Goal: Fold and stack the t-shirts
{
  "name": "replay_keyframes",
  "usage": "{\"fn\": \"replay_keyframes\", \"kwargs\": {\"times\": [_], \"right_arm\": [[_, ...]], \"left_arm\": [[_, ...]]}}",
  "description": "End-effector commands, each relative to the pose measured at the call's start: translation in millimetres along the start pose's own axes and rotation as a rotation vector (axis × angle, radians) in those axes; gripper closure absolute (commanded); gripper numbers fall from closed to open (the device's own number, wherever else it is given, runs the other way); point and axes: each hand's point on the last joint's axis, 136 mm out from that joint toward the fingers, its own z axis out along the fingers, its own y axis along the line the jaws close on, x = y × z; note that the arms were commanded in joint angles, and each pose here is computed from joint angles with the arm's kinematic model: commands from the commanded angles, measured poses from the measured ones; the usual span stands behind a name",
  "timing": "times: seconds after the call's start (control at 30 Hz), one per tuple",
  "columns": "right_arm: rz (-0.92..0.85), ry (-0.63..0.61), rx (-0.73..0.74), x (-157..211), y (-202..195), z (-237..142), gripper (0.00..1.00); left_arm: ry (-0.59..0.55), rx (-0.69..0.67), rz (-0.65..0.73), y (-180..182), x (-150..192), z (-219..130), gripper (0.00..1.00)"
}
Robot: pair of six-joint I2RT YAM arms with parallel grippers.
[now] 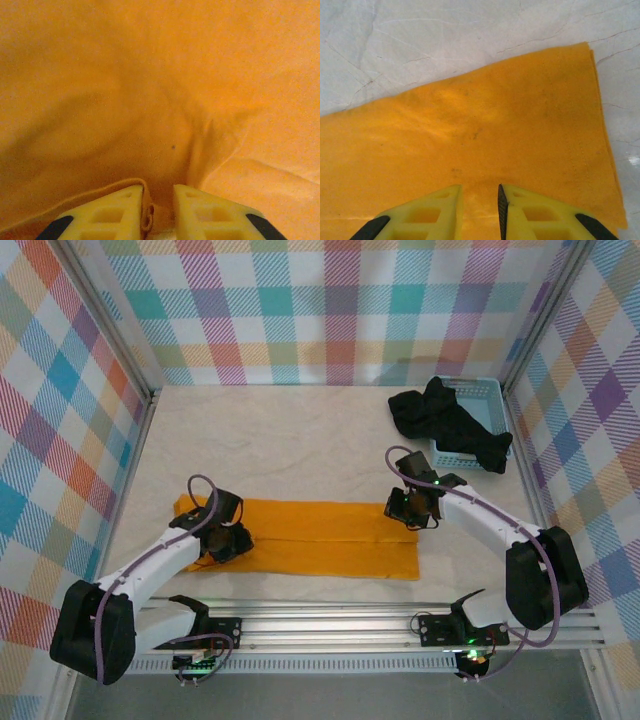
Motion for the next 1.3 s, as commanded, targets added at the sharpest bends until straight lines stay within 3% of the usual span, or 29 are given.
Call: {"fn": "replay_keyframes", "kwargs": {"times": [0.0,0.23,0.33,0.43,0.5,0.67,0.8,1.03,1.17,1.27], "right_arm": [[-0.017,-0.011,-0.021,-2,7,-5,0.74],[-0.010,-0.010,-0.028,-4,10,-4,0.74],[-0.016,-0.008,-0.030,-3,12,-4,0.74],[-0.024,-0.013,-0.035,-4,14,-5,0.74],[-0.033,-0.019,-0.048,-5,18,-5,0.74],[-0.078,-0.031,-0.144,-5,45,-2,0.74],[-0.120,-0.001,-0.177,0,62,6,0.74],[-0.097,0.097,-0.203,14,67,26,0.70],[-0.050,0.159,-0.181,27,59,37,0.70],[-0.042,0.178,-0.152,30,53,42,0.69]], "left_arm": [[0.088,-0.045,-0.031,15,27,2,0.80],[0.065,-0.088,-0.058,25,37,-6,0.70],[0.032,-0.126,-0.059,31,32,-14,0.55],[-0.058,-0.205,-0.079,41,16,-37,0.48],[-0.122,-0.269,-0.174,54,5,-54,0.46],[-0.249,-0.234,-0.488,79,-30,-73,0.45],[-0.207,-0.224,-0.639,98,-58,-67,0.47],[-0.183,-0.179,-0.683,114,-90,-42,0.49],[-0.098,-0.195,-0.660,118,-84,-23,0.49],[-0.125,-0.162,-0.652,119,-89,-14,0.49]]}}
